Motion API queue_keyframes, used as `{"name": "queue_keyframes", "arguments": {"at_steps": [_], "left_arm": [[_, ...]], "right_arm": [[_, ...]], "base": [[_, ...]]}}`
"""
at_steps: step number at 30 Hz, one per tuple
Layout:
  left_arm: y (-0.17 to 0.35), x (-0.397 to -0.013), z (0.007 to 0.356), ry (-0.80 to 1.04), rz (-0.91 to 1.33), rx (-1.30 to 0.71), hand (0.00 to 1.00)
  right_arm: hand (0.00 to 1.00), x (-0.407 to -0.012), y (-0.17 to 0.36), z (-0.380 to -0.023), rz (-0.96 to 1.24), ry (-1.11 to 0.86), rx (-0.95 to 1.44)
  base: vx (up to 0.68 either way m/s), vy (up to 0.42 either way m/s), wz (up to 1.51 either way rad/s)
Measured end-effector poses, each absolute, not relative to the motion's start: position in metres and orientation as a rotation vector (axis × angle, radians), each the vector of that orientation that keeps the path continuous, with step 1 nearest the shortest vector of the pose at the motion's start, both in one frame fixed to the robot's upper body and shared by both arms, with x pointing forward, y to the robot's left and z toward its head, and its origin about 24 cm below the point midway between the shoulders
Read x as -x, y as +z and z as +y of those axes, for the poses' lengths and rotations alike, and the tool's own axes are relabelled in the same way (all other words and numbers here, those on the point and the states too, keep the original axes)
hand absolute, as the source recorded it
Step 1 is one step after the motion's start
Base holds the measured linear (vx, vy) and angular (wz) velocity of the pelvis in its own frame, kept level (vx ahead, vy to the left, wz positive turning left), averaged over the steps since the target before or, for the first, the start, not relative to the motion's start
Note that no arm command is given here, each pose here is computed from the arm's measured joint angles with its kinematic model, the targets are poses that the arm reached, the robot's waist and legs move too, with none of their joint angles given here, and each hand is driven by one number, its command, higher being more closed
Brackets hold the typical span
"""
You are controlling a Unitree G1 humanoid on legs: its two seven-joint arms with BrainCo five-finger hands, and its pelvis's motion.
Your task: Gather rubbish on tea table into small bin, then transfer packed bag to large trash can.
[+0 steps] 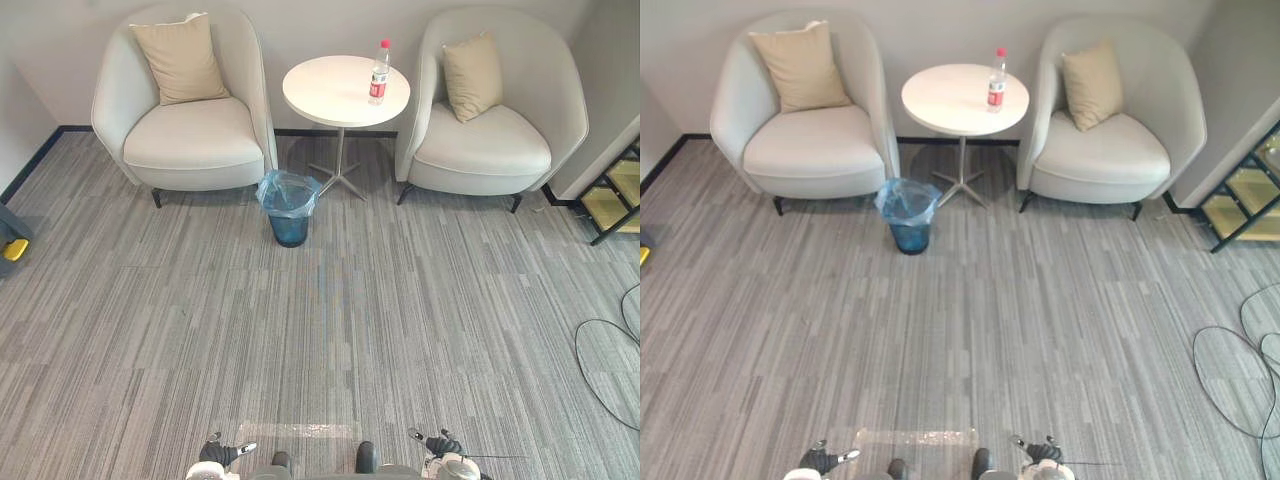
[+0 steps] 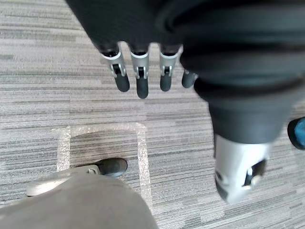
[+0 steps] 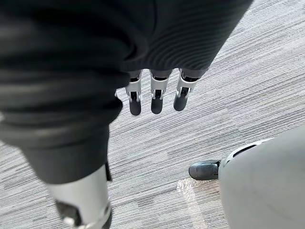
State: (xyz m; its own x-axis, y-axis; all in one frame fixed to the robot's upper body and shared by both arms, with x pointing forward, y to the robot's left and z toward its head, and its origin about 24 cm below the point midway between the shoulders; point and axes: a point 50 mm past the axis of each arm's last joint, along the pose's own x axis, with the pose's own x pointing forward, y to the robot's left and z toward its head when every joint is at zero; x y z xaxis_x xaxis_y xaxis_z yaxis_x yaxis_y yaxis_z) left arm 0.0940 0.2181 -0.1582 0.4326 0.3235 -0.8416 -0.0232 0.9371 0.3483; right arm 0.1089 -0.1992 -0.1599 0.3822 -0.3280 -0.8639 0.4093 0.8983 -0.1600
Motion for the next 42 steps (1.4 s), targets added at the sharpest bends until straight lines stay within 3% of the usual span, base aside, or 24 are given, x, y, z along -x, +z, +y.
{"name": "queue_keyframes", "arguments": {"at_steps": [32,42], "left_arm": [[-0.157,-0.098,0.220,0.236,1.116,-0.289,0.00],[-0.153,-0.105,0.221,0.357,1.060,-0.145,0.00]], "right_arm": [[0.00,-0.109,-0.159,-0.200,1.067,-0.528,-0.176],[0.00,-0.120,-0.154,-0.206,1.006,-0.590,-0.229]], "base": [[0.00,-0.003,-0.01],[0.20,-0.054,-0.41]]}}
